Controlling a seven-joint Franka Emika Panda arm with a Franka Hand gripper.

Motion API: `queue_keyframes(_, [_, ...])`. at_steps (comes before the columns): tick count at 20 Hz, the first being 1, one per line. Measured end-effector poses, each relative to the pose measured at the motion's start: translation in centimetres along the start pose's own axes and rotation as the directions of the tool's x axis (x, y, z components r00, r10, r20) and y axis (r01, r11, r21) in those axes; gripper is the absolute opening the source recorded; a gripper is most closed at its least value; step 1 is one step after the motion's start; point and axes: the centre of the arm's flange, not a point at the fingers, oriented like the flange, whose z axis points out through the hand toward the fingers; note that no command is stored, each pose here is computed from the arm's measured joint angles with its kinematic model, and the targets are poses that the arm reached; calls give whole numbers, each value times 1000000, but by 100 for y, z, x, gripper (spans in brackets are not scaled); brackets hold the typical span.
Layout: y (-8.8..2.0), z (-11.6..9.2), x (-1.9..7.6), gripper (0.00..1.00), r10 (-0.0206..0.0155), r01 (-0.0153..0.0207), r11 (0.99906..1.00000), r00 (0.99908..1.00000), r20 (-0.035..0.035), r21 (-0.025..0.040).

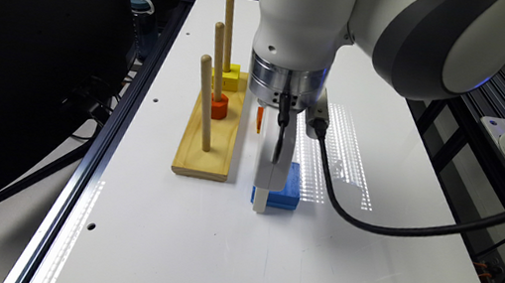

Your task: Pick up blue block.

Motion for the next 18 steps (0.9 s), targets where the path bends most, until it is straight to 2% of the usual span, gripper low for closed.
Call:
queue_keyframes(2, [-14, -80, 1, 0, -1096, 1122, 999991, 999980, -6259, 4148])
queue_keyframes(5, [-34, -278, -13, 0, -2351, 2374, 999996, 999896, -14223, 1654])
queue_keyframes(7, [-29, -349, -30, 0, -2012, 1996, 999998, 999868, -16117, -993])
queue_keyframes(10, [-18, -348, -35, 0, -1425, 1387, 999996, 999879, -15483, -2487])
queue_keyframes(12, [-35, -442, -32, 0, -427, 499, 999994, 999760, -21888, 3290])
queue_keyframes(15, [-50, -753, -68, 0, 2668, -2669, 999996, 999564, -29403, 16])
queue_keyframes(16, [-53, -861, -76, 0, 4164, -4151, 999991, 999446, -33030, 465])
queue_keyframes(18, [-48, -1082, -99, 0, 6392, -6384, 999980, 999317, -36401, 323])
